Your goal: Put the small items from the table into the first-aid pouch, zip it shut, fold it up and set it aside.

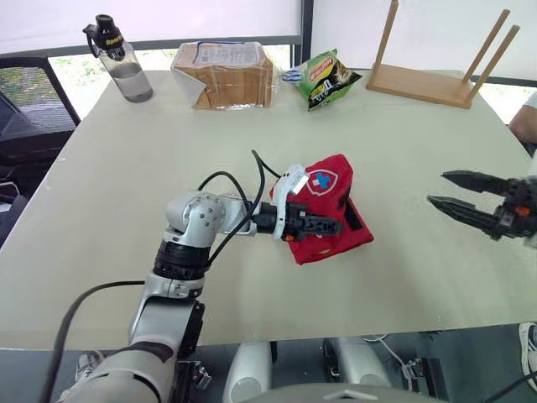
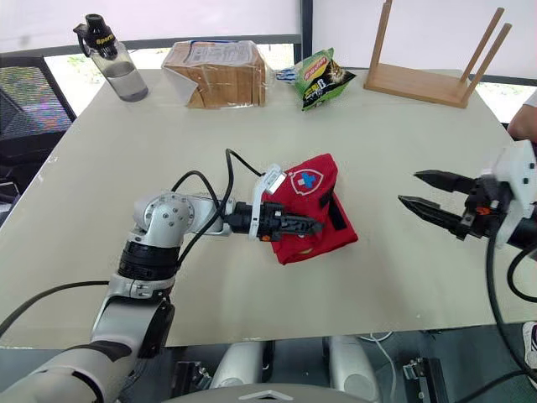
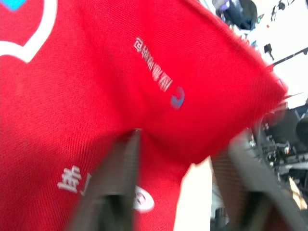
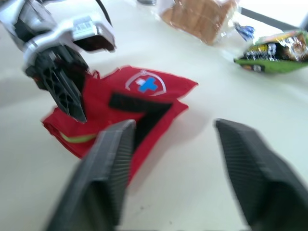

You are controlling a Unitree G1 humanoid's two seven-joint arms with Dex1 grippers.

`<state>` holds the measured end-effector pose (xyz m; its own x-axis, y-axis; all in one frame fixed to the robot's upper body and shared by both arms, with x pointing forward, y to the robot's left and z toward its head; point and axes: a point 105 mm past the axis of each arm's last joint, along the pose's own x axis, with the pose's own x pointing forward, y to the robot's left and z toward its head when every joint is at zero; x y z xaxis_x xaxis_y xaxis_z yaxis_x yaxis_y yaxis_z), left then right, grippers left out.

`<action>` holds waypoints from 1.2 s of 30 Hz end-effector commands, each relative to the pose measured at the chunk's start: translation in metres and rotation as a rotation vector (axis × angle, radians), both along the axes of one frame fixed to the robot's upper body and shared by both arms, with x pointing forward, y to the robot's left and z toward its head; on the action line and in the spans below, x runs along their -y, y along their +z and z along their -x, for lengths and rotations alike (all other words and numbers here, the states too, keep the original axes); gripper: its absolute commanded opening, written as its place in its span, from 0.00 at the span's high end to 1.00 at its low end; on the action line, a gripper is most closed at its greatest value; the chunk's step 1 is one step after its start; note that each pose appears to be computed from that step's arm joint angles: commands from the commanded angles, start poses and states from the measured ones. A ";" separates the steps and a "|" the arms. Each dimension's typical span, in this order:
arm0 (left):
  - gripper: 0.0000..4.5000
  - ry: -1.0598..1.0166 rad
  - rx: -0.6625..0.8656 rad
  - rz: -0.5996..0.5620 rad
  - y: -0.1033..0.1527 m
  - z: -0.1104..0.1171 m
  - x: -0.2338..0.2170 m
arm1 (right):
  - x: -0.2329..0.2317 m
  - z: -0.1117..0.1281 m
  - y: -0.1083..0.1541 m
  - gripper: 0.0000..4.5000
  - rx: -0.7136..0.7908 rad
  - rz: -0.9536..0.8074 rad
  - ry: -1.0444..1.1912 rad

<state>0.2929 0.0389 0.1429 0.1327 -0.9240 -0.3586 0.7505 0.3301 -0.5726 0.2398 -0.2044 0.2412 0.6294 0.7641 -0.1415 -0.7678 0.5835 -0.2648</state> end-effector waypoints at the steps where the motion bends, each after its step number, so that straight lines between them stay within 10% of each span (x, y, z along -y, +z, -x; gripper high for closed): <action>1: 0.10 -0.036 0.068 -0.014 0.009 0.002 -0.007 | 0.000 0.009 0.014 0.00 0.029 0.019 0.038; 9: 0.01 -0.134 0.233 0.165 0.050 0.006 -0.020 | 0.009 0.012 0.000 0.00 -0.039 0.074 0.051; 14: 0.01 -0.048 0.443 0.273 0.075 -0.028 0.004 | 0.008 0.010 -0.003 0.00 -0.035 0.068 0.050; 25: 0.95 -0.024 0.473 -0.017 -0.005 -0.062 0.053 | 0.019 0.017 -0.013 0.00 -0.078 0.091 0.036; 31: 0.98 -0.161 0.413 -0.260 -0.073 -0.049 0.030 | 0.030 0.021 -0.021 0.00 -0.116 0.126 0.014; 36: 0.98 -0.251 0.446 -0.248 -0.071 -0.040 0.026 | 0.032 0.020 -0.025 0.00 -0.125 0.135 0.015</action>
<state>0.3416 -0.0032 0.1143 0.1402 -0.8971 -0.4190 0.9867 0.1615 -0.0156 0.2213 -0.2359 0.2064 0.5777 0.7450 -0.3335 -0.8152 0.5473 -0.1897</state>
